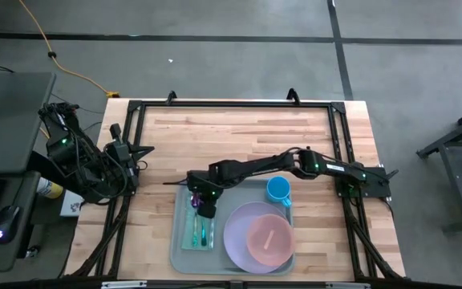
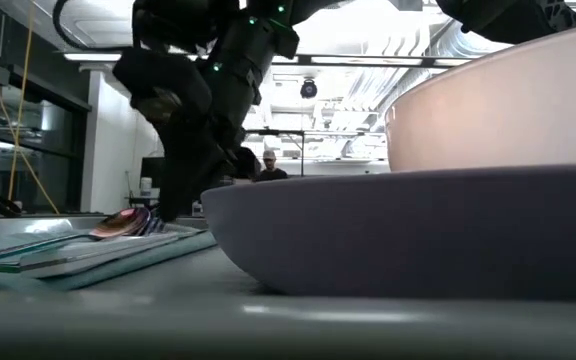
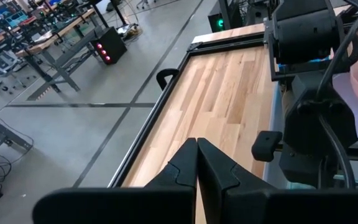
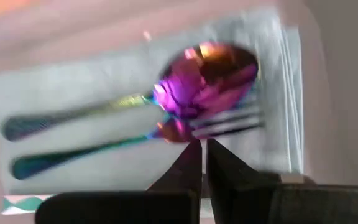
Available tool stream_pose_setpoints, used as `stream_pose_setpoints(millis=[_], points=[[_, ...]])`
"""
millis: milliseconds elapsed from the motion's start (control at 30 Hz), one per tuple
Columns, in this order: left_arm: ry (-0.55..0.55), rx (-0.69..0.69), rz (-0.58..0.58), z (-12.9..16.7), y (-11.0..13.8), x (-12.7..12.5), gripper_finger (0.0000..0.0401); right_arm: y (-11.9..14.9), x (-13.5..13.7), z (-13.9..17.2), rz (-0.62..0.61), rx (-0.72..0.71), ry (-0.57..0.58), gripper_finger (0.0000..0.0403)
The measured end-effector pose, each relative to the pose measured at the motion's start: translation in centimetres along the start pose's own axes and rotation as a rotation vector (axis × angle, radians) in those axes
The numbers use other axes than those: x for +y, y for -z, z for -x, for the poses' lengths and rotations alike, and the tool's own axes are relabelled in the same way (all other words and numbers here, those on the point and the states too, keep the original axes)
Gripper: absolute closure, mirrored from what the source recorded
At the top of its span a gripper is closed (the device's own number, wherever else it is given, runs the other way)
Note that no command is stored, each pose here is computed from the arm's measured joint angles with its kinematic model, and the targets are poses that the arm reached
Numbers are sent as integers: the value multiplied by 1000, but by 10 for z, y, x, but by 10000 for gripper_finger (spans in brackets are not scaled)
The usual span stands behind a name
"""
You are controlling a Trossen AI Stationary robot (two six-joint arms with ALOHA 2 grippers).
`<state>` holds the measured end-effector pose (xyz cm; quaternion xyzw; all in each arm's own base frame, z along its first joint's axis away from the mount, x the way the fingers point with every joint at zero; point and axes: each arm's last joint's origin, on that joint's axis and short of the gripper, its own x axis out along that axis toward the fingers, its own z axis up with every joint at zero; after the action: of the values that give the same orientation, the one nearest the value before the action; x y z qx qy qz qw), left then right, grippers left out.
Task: Set up tray
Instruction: Put the violet spoon on the light green table napkin to the left of the violet fork
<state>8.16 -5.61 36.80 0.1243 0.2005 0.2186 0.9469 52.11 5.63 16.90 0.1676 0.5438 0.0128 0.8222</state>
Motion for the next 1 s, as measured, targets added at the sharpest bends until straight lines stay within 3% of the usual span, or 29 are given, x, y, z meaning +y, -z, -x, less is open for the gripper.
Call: stream_pose_setpoints(millis=[267, 467, 1000], points=[[0, 0, 0, 0, 0, 0, 359, -8, 10, 3, 22, -59, -134, 403], [1, -1, 3, 0, 0, 0, 359, -5, 19, 2, 45, -65, -114, 403], [4, 0, 7, 0, 0, 0, 359, -7, 1, 0, 39, -68, -41, 403]])
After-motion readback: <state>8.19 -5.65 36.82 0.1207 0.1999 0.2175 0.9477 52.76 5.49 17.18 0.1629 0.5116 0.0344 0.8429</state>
